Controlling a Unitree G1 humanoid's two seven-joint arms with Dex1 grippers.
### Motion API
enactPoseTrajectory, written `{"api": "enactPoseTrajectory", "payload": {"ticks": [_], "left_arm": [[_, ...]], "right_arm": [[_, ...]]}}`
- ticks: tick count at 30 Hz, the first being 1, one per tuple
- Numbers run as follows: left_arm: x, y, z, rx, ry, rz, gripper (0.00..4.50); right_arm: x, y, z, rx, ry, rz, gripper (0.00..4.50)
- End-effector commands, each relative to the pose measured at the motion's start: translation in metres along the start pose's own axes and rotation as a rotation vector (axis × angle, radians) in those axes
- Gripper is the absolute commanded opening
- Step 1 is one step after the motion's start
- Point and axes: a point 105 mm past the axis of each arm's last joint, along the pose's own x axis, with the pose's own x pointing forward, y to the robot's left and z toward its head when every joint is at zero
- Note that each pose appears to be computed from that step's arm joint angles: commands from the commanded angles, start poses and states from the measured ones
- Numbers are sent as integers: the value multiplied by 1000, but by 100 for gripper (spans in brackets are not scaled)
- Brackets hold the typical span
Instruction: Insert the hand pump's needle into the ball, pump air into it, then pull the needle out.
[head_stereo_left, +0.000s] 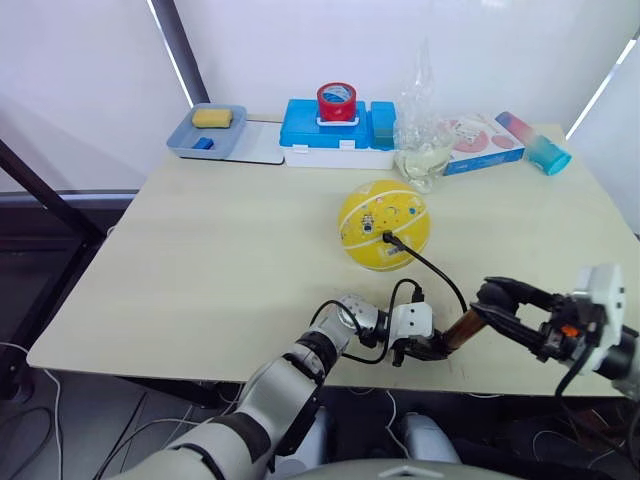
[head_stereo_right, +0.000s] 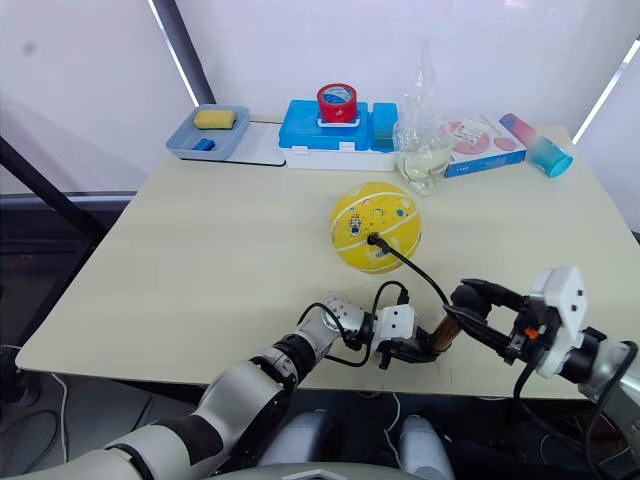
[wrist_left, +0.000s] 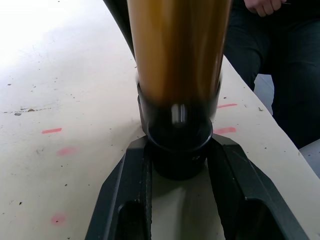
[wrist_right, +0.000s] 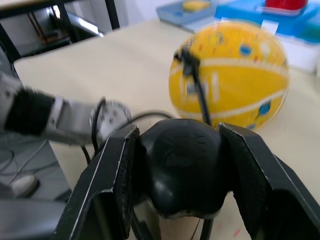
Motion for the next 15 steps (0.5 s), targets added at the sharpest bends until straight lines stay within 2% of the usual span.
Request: {"api": "enactPoseTrajectory", "payload": {"ticks": [1,6,15], "left_arm": [[0,-13,-14,-25,48,-55,111],[0,-14,-14,-24,52,-60,111],[3,-16,-13,-22,46,-70,111]], "right_arm": [[-9,-11,-12,-11,59,-64,202],[-23,-14,18,-54,-3,-55,202],[-50,-19,93,-115,-148,-56,202]]}}
